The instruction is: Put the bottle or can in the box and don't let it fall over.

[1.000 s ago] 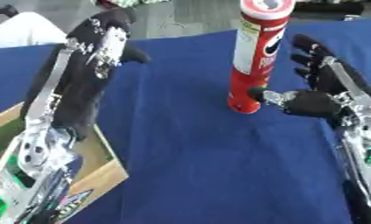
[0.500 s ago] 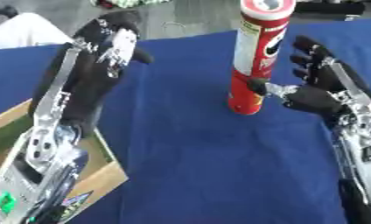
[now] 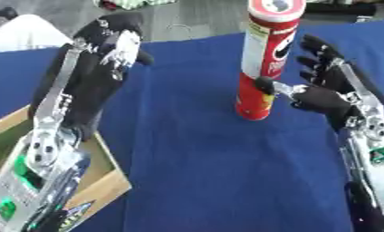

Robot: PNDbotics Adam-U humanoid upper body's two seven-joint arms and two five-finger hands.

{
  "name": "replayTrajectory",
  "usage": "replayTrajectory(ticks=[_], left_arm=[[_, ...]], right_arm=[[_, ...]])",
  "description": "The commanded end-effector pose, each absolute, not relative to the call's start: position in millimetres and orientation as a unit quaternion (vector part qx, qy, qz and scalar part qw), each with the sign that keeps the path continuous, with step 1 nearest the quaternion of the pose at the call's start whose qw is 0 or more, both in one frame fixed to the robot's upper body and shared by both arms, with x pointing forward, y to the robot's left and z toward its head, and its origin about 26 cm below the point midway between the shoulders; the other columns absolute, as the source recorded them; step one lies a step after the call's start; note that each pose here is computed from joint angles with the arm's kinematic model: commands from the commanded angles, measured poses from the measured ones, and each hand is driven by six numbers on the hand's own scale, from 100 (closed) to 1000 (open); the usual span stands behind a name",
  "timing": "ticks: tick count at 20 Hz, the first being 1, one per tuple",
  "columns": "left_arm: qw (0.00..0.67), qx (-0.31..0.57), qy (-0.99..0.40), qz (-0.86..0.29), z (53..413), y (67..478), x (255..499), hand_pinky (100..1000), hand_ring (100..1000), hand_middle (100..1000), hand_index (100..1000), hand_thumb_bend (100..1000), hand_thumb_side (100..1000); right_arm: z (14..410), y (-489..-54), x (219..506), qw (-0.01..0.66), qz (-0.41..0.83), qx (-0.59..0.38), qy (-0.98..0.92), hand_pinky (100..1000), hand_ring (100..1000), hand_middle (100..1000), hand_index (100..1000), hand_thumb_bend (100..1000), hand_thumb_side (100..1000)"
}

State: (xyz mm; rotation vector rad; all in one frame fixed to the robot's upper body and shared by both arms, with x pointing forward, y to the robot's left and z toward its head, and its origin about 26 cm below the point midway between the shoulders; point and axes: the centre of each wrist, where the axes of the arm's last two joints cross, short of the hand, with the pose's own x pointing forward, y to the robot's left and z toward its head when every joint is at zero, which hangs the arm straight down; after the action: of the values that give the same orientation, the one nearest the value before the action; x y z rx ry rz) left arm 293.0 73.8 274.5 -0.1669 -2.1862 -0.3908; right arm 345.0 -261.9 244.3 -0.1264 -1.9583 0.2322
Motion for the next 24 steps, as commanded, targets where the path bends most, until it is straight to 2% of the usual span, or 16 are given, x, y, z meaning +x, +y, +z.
replayTrajectory(ticks=[1, 24], left_arm=[[0.425, -0.066, -0.890, -0.152, 283.1, 75.5, 292.4, 809, 540, 777, 742, 100, 506], [0.409, -0.034, -0.902, -0.133, 278.7, 74.9, 311.0, 803, 526, 749, 711, 100, 508]], right_arm=[[253.4, -261.5, 345.4, 0.535, 0.096, -0.053, -0.838, 1000, 1000, 1000, 1000, 757, 165], [260.0, -254.2, 364.3, 0.509, 0.078, -0.042, -0.856, 1000, 1000, 1000, 1000, 768, 175]])
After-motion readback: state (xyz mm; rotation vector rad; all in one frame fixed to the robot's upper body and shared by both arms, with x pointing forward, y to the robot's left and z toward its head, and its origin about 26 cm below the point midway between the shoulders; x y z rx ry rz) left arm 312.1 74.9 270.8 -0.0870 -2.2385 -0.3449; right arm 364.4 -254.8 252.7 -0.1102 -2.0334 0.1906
